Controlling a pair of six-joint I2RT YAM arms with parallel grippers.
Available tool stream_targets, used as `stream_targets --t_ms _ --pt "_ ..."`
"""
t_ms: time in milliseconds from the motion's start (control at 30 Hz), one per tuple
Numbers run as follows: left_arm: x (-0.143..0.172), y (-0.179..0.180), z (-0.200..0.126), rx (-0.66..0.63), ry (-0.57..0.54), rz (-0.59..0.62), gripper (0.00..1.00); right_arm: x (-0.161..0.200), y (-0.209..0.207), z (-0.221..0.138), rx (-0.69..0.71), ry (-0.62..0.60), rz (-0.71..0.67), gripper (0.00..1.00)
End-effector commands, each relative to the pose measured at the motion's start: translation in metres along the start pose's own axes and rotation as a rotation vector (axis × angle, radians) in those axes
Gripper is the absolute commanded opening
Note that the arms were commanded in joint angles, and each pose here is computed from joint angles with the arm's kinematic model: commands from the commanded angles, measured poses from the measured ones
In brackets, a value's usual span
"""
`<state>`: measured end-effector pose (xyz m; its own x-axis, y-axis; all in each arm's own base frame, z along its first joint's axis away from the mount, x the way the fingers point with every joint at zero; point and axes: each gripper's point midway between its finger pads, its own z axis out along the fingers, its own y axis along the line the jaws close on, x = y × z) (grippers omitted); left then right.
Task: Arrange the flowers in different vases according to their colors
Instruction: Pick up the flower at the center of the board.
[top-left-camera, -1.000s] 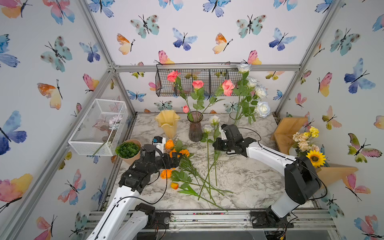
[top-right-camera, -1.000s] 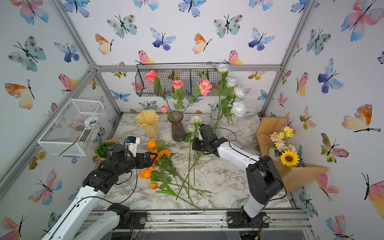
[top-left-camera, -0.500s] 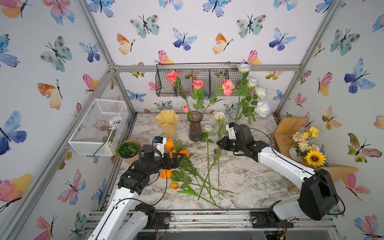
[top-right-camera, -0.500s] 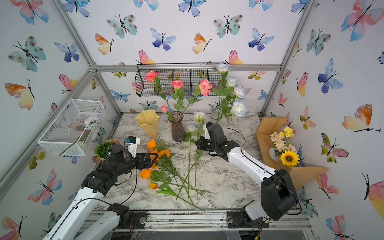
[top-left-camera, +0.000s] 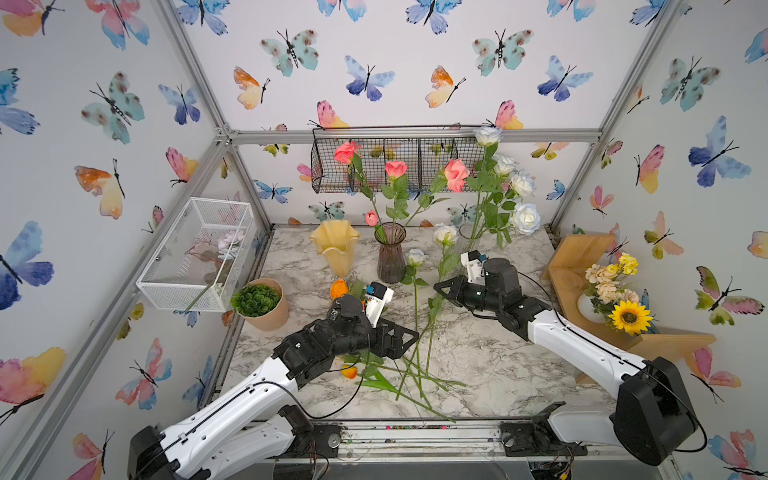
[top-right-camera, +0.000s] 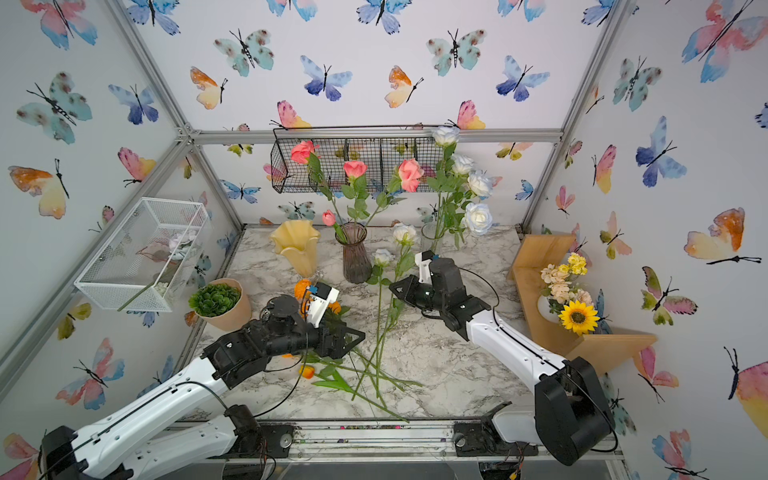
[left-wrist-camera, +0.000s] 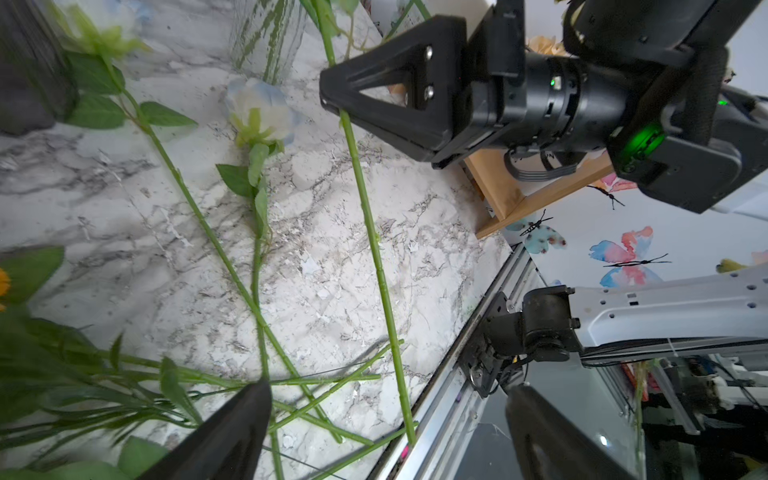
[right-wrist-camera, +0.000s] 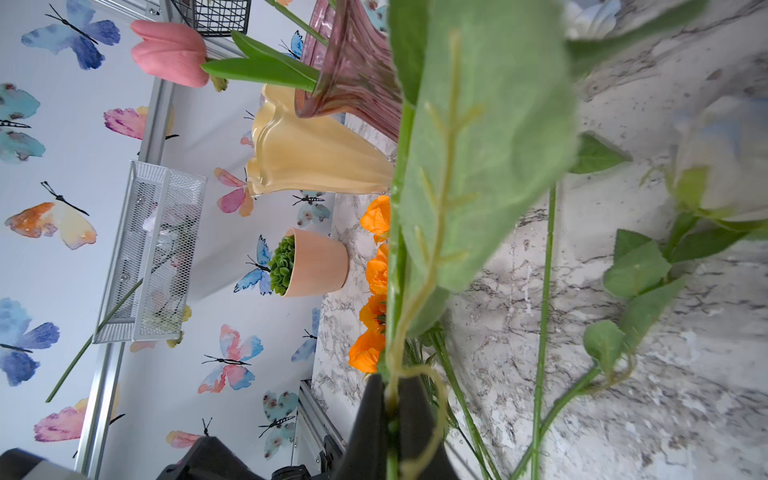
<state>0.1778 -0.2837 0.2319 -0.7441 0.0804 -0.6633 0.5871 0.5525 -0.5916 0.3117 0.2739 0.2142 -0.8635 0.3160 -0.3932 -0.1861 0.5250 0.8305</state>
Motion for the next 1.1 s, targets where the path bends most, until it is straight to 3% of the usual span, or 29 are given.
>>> stream_targets --t_ms 0,167,500,867,1067 --pt "-0.014 -0.009 0.013 -0.005 -0.05 -0.002 0.9 -0.001 0.018 -0.005 -0.079 -0.007 -0.014 0.02" --pt "-0.014 0.007 0.025 -0.071 -0.055 -0.015 0.82 0.0 0.023 -0.007 -0.097 0.0 -0.026 0.02" --pt "-0.016 -0.007 0.055 0.022 -0.007 -0.025 0.73 0.003 0.018 -0.013 -0.084 -0.017 -0.025 0.02" --pt "-0.021 -0.005 0.071 0.014 0.002 -0.021 0.48 0.004 0.019 -0.013 -0.099 -0.015 -0.014 0.02" --pt "-0.023 -0.008 0.077 0.034 0.008 -0.022 0.42 0.005 0.017 -0.011 -0.099 -0.011 -0.009 0.02"
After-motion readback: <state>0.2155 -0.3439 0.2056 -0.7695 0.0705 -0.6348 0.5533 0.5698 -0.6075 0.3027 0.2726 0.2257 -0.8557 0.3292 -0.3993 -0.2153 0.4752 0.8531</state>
